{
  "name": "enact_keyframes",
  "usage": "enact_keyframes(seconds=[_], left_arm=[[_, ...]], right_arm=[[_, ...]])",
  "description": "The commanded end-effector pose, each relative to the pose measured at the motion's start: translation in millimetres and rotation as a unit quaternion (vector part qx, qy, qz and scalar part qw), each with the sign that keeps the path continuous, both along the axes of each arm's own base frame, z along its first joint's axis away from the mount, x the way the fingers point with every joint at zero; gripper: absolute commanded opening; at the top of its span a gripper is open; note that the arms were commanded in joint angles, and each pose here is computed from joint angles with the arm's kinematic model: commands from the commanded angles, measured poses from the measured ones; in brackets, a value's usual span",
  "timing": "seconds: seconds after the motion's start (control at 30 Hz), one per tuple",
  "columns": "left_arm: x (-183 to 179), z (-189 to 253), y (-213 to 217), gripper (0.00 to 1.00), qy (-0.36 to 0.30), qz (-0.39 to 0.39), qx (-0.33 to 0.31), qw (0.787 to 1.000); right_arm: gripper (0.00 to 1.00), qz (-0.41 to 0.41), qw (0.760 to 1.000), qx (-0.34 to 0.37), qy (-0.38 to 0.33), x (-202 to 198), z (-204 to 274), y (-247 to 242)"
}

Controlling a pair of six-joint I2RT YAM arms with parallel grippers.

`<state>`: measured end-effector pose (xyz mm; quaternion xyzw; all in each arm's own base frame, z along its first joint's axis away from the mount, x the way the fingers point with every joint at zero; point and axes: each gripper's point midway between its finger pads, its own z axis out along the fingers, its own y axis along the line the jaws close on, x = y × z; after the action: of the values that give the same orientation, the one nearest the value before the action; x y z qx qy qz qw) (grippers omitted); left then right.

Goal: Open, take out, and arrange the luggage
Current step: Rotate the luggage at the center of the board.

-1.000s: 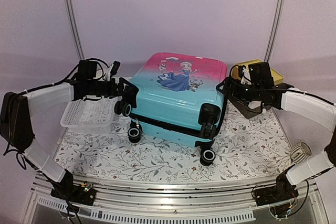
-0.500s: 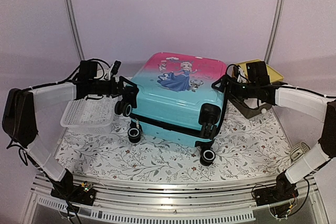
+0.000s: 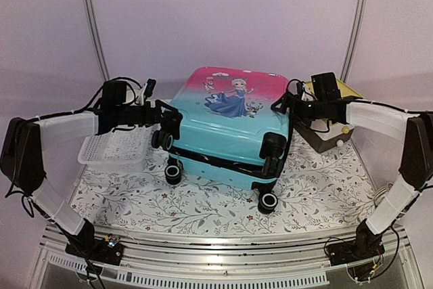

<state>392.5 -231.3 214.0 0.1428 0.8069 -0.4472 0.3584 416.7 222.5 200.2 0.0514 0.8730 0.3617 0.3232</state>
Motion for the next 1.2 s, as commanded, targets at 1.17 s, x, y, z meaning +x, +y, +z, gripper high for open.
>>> enact_keyframes(seconds=[1.17], left_arm=[[-126.9, 2.9, -75.4, 0.92, 0.014, -0.082, 0.025, 0.996]], right_arm=[[1.0, 0.074, 0.948, -0.223, -0.214, -58.6, 110.9, 33.6]])
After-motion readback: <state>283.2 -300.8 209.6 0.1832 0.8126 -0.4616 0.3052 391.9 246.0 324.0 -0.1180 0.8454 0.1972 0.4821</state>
